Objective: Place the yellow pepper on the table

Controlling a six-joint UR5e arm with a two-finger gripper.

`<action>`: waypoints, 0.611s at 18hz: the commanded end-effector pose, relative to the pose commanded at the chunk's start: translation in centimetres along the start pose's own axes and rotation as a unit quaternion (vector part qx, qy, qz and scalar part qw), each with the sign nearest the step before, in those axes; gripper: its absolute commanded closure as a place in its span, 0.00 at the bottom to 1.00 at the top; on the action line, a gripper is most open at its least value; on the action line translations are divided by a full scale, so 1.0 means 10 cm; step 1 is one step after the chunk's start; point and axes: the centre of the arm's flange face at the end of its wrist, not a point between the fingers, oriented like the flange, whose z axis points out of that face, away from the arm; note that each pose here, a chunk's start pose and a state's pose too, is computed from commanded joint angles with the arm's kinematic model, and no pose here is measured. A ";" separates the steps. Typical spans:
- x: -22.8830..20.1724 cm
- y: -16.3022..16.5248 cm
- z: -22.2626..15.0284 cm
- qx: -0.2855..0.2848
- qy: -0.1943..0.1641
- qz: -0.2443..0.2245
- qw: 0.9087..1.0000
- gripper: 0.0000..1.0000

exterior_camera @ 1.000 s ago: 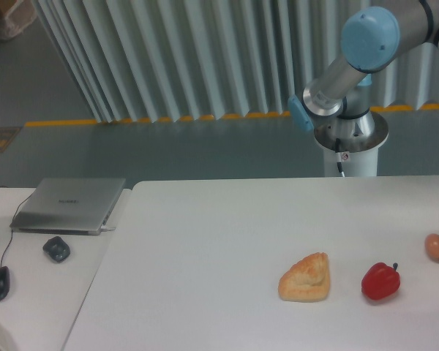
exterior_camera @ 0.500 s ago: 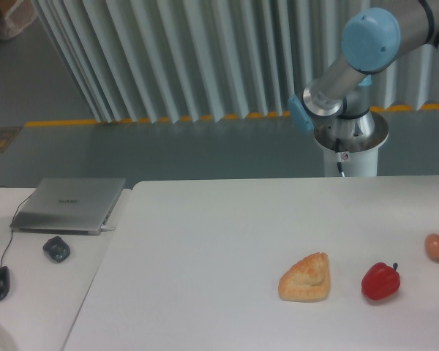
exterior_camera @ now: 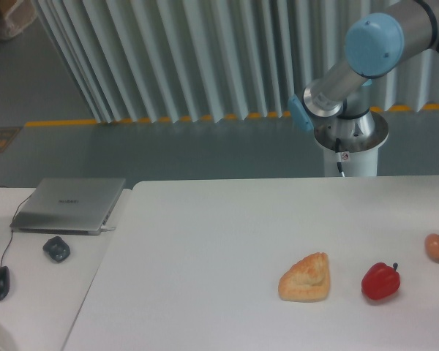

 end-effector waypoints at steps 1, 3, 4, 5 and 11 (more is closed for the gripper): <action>-0.01 0.00 -0.01 -0.001 -0.001 -0.001 1.000 0.00; 0.01 0.00 0.00 -0.002 0.000 -0.009 1.000 0.14; 0.02 -0.01 0.00 -0.002 0.001 -0.010 1.000 0.23; 0.03 0.00 0.01 -0.002 0.002 -0.010 1.000 0.45; 0.02 0.01 -0.10 0.000 -0.001 -0.018 1.000 0.65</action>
